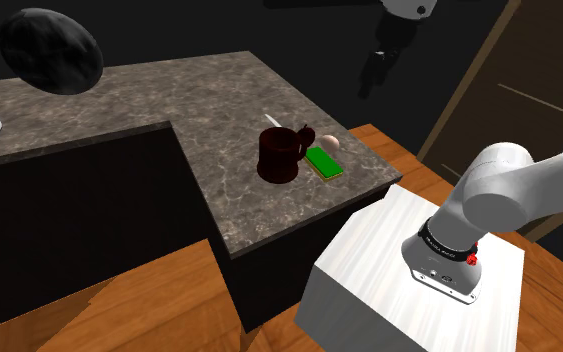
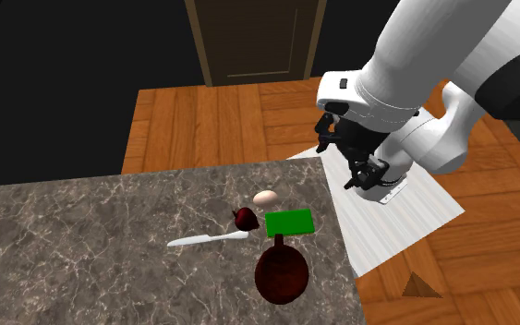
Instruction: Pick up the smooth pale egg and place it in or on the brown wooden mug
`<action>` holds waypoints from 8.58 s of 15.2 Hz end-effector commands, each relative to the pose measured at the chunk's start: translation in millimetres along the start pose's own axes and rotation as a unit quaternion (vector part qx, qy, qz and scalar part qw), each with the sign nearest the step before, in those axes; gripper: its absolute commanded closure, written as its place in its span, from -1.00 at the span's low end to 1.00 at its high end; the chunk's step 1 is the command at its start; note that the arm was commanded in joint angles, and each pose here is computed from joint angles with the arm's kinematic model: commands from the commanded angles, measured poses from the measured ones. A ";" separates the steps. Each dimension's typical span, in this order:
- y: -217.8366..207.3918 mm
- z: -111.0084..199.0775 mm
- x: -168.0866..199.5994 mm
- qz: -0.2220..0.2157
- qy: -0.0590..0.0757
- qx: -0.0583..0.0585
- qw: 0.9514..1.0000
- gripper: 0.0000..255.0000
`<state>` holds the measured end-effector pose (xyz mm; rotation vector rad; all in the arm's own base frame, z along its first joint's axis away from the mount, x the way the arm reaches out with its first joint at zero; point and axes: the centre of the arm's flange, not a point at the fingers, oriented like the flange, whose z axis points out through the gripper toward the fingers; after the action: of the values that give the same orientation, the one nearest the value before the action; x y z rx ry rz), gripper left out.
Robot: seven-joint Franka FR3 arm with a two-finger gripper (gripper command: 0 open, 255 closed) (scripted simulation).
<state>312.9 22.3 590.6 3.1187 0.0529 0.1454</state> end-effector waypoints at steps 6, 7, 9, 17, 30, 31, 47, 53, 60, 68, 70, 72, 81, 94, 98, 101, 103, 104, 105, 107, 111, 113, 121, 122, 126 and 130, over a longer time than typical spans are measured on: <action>6.7 62.2 15.6 -0.008 0.003 -0.028 1.000 -1.00; 8.4 74.6 18.8 -0.010 0.004 -0.034 0.999 -1.00; 12.3 99.3 25.2 -0.013 0.005 -0.045 0.999 -1.00; 32.7 196.9 51.8 -0.025 0.010 -0.089 0.996 -1.00; 53.5 280.1 65.8 -0.031 0.012 -0.110 0.993 -1.00; 53.5 280.1 65.8 -0.031 0.012 -0.110 0.993 -1.00; 53.6 274.9 66.3 -0.031 0.012 -0.110 0.993 1.00; 54.3 243.3 69.3 -0.031 0.012 -0.110 0.993 1.00; 55.1 206.5 72.7 -0.031 0.012 -0.110 0.993 1.00; 55.9 164.5 76.6 -0.031 0.012 -0.110 0.993 1.00; 56.2 154.0 77.6 -0.031 0.012 -0.110 0.993 1.00; 56.4 143.4 78.6 -0.031 0.012 -0.110 0.993 1.00; 57.4 96.1 83.0 -0.031 0.012 -0.110 0.993 1.00; -80.2 91.1 129.8 -0.031 0.012 -0.110 0.993 1.00; -134.4 91.8 147.9 -0.031 0.012 -0.110 0.993 1.00; -134.7 107.6 146.5 -0.031 0.012 -0.110 0.993 1.00; -134.9 118.1 145.5 -0.031 0.012 -0.110 0.993 1.00; -135.0 123.3 145.0 -0.031 0.012 -0.110 0.993 1.00; -135.1 128.6 144.5 -0.031 0.012 -0.110 0.993 1.00; -135.4 139.1 143.5 -0.031 0.012 -0.110 0.993 1.00; -135.8 161.1 141.5 -0.031 0.012 -0.110 0.993 1.00; -135.8 161.1 141.5 -0.031 0.012 -0.110 0.993 1.00; -135.8 161.0 141.5 -0.031 0.012 -0.110 0.993 -1.00; -135.8 161.0 141.5 -0.031 0.012 -0.110 0.993 -1.00; -138.7 148.2 141.1 -0.031 0.012 -0.110 0.993 -1.00; -146.7 112.3 139.9 -0.031 0.012 -0.110 0.993 -1.00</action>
<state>459.9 171.1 484.3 2.8922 0.1255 0.1777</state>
